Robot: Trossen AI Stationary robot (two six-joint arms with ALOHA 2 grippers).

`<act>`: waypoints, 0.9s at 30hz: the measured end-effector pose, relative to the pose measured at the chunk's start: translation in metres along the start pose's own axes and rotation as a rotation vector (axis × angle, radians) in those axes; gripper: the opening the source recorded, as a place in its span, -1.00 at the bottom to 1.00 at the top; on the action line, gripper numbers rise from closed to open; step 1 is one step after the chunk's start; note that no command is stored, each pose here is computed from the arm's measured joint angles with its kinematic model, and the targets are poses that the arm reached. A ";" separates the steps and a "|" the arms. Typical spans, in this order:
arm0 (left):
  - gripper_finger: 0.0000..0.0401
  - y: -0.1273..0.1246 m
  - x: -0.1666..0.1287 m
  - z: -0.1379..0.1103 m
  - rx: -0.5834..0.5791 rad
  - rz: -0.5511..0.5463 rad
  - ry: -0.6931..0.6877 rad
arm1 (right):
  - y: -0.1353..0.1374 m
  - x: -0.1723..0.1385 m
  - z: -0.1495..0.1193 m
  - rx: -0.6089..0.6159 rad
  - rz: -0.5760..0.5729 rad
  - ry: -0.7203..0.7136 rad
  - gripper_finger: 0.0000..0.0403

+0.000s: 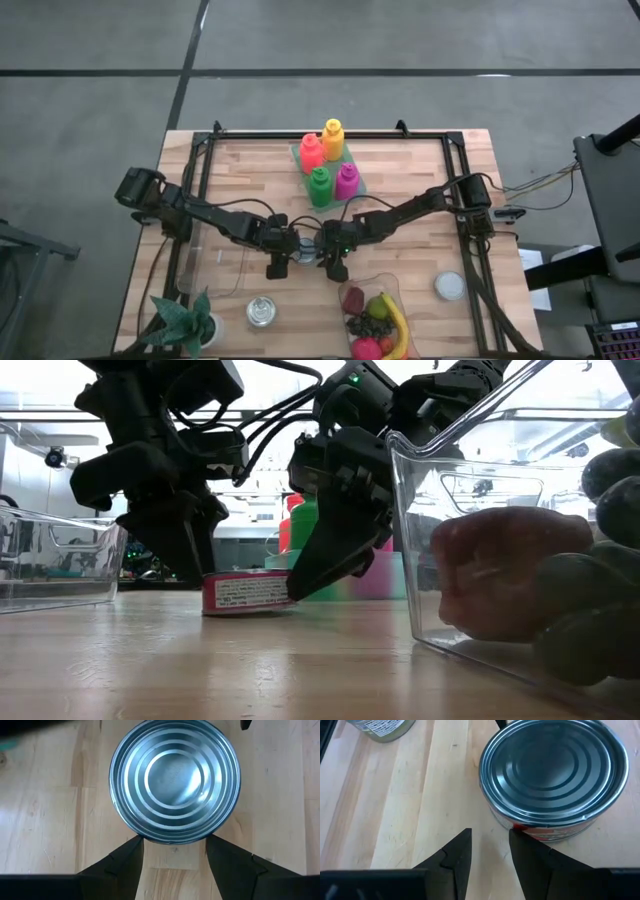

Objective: Pick & Place Food Item
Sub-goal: Put the red tuna can into the top transparent bin

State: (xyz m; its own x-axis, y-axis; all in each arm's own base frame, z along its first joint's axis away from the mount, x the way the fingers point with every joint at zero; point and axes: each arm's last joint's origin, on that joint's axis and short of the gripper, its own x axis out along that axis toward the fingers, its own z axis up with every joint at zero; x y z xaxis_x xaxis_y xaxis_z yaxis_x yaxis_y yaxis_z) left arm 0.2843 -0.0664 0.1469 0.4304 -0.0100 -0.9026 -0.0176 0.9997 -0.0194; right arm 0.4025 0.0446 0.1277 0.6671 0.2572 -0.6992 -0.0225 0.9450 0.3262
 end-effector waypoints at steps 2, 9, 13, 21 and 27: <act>0.06 0.000 0.000 0.000 0.000 -0.001 0.003 | 0.000 -0.001 0.001 0.000 0.001 -0.002 -0.33; 0.06 0.000 0.000 0.000 0.002 -0.001 0.009 | 0.005 -0.009 0.006 -0.006 0.011 -0.018 -0.33; 0.06 0.000 -0.001 0.001 0.015 0.002 0.000 | 0.008 -0.016 0.009 -0.008 0.017 -0.024 -0.33; 0.06 0.000 -0.001 0.001 0.012 0.004 -0.002 | 0.009 -0.018 0.011 -0.009 0.035 -0.026 -0.33; 0.06 0.000 -0.001 0.001 0.013 0.004 -0.003 | 0.013 -0.018 0.015 -0.018 0.051 -0.033 -0.33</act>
State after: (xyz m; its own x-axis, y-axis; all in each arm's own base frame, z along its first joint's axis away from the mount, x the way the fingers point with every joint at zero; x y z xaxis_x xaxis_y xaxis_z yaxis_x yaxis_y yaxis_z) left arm 0.2849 -0.0668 0.1482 0.4335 -0.0059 -0.9012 -0.0076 0.9999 -0.0102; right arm 0.4012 0.0494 0.1542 0.6888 0.2984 -0.6607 -0.0704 0.9346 0.3488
